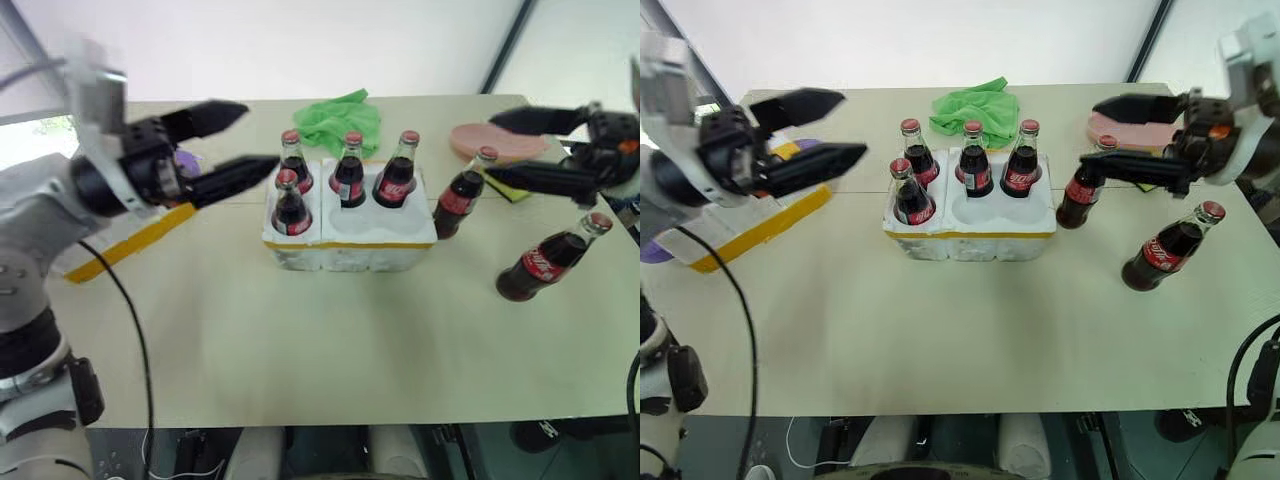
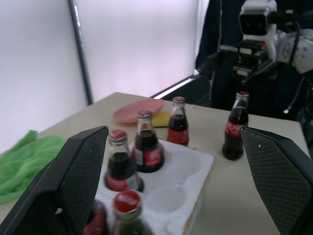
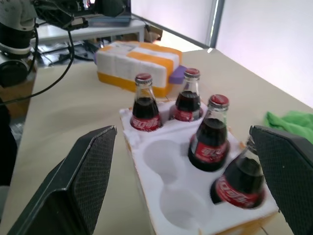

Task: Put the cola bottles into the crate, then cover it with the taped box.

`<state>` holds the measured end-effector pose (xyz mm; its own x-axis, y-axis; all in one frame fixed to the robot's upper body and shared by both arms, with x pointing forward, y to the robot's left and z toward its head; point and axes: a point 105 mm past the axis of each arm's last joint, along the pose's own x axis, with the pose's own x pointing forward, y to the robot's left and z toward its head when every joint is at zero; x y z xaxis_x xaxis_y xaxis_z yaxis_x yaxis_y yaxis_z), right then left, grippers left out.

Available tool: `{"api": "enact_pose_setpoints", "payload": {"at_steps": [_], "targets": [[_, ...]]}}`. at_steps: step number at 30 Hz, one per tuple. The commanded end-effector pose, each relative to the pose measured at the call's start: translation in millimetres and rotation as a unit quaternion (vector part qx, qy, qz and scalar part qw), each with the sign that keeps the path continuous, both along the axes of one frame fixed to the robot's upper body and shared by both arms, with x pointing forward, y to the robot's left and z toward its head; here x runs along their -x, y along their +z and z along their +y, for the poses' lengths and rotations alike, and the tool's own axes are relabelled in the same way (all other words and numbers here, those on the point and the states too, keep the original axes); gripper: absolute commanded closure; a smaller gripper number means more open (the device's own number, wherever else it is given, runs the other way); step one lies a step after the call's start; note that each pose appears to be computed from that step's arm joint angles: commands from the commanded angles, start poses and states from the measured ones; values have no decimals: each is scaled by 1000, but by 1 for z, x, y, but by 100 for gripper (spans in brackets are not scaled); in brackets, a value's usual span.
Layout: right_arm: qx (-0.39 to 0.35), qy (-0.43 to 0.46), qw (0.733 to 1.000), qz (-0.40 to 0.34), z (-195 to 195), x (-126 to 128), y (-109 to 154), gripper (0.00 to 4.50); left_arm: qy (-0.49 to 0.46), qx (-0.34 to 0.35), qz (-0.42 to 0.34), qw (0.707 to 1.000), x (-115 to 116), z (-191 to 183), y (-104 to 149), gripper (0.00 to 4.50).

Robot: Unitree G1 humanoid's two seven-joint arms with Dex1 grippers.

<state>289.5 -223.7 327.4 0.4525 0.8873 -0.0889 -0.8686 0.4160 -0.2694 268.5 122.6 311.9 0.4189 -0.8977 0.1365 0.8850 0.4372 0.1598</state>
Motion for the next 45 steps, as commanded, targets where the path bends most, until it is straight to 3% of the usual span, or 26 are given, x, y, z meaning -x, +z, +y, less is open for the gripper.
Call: {"api": "enact_pose_setpoints", "payload": {"at_steps": [1,9,16,20,34,45], "targets": [[-11,-66,998,-22,-29,3,12,0,-10,-10,-3,1000,-1,-11,-7,3],[-89,-196,976,10,-82,32,-11,0,-20,-36,25,999,-14,-18,-34,3],[-127,-294,947,6,-109,63,-51,0,-23,-39,29,999,-20,-14,-38,3],[-102,-316,943,34,-109,72,-82,0,-25,-37,31,999,-19,-15,-40,3],[-69,-357,929,60,-105,48,-144,0,-25,-50,31,998,-17,-18,-46,3],[-69,-372,924,62,-105,33,-162,0,-66,-72,48,994,-5,-19,-51,3]]}}
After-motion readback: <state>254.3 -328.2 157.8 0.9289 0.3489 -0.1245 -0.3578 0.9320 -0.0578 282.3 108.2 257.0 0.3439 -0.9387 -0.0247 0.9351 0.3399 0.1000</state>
